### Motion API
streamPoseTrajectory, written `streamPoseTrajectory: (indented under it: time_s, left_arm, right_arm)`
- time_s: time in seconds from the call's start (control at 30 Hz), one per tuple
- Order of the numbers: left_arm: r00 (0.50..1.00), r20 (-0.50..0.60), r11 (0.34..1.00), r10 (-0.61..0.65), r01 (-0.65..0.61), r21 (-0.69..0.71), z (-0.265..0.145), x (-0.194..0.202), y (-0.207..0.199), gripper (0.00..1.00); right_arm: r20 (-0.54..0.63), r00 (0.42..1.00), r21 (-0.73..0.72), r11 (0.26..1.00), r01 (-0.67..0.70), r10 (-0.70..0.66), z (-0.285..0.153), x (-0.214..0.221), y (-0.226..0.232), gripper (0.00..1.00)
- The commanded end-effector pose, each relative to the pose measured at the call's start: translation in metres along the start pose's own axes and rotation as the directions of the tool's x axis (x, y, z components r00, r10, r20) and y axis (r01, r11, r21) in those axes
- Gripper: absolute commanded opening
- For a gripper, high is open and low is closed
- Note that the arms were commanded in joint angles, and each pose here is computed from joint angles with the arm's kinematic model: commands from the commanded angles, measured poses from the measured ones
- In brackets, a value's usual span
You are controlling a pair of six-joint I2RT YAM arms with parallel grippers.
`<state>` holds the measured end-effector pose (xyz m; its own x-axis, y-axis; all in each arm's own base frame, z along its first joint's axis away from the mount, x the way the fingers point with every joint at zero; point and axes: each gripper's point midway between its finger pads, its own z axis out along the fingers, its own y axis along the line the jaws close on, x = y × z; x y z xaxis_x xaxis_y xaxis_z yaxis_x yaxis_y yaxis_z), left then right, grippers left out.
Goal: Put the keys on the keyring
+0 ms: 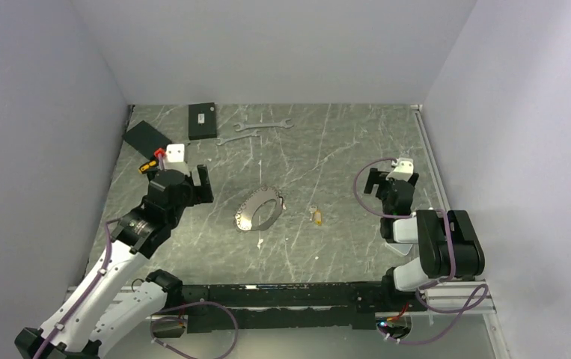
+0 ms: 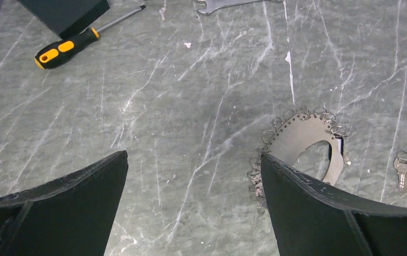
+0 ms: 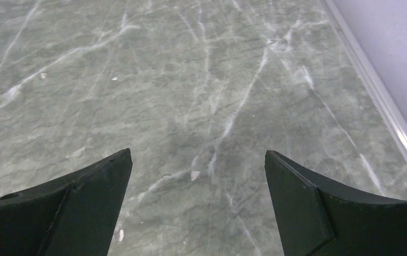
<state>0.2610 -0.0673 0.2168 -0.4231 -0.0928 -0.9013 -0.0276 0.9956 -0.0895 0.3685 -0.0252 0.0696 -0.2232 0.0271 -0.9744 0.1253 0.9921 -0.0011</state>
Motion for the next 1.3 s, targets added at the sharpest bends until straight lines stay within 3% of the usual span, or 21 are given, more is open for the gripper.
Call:
streamPoseTrajectory:
  time_s: [0.0,0.13,0.23,0.33,0.4,0.43,0.53,0.67,0.87,1.07,1.27]
  left_arm:
    - [0.999,0.030,0.999,-0.035,0.036,-0.040,0.004,-0.012,0.003,0.99]
    - [0.999,-0.019,0.998,-0.033,0.032,-0.055,0.002,-0.014,0.002,0.99]
    - [1.000,-0.011,0.999,0.025,-0.024,0.042,-0.004,-0.012,-0.009,0.99]
    - [0.996,0.045,0.988,0.072,-0.077,0.137,-0.012,-0.010,-0.017,0.99]
    - [0.993,0.097,0.984,0.066,-0.081,0.159,-0.020,-0.015,-0.016,0.99]
    - [0.990,0.121,0.981,0.066,-0.087,0.172,-0.022,-0.017,-0.017,0.99]
    - [0.986,0.151,0.978,0.064,-0.092,0.188,-0.024,-0.020,-0.019,0.99]
    - [0.991,0.104,0.978,0.081,-0.099,0.184,-0.021,-0.014,-0.020,0.99]
    - [0.992,0.045,0.977,0.117,-0.123,0.173,-0.014,-0.008,-0.021,0.99]
    - [0.990,0.071,0.972,0.126,-0.137,0.190,-0.015,-0.009,-0.023,0.99]
    - [0.989,0.056,0.970,0.140,-0.149,0.194,-0.013,-0.007,-0.024,0.96]
  right_arm:
    - [0.108,0.994,0.180,0.983,-0.048,0.029,0.001,-0.038,-0.017,1.00]
    - [0.046,0.999,0.173,0.985,0.007,-0.015,0.007,-0.078,0.006,1.00]
    - [0.082,0.990,0.078,0.989,-0.124,0.118,0.001,-0.111,0.031,1.00]
    - [0.101,0.963,-0.106,0.965,-0.240,0.250,-0.006,-0.135,0.062,1.00]
    - [0.062,0.917,-0.146,0.912,-0.383,0.394,-0.007,-0.133,0.070,1.00]
    - [0.023,0.832,-0.075,0.831,-0.551,0.554,-0.004,-0.125,0.064,1.00]
    - [-0.106,0.786,-0.023,0.788,-0.615,0.610,0.007,-0.102,0.060,0.99]
    - [-0.339,0.772,0.000,0.820,-0.572,0.538,0.009,-0.072,0.090,0.89]
    - [-0.540,0.795,-0.044,0.935,-0.353,0.275,-0.001,-0.026,0.147,0.84]
    - [-0.692,0.702,-0.114,0.936,-0.332,0.165,-0.035,0.018,0.176,0.76]
    - [-0.759,0.647,-0.152,0.948,-0.279,0.069,-0.064,0.041,0.193,0.64]
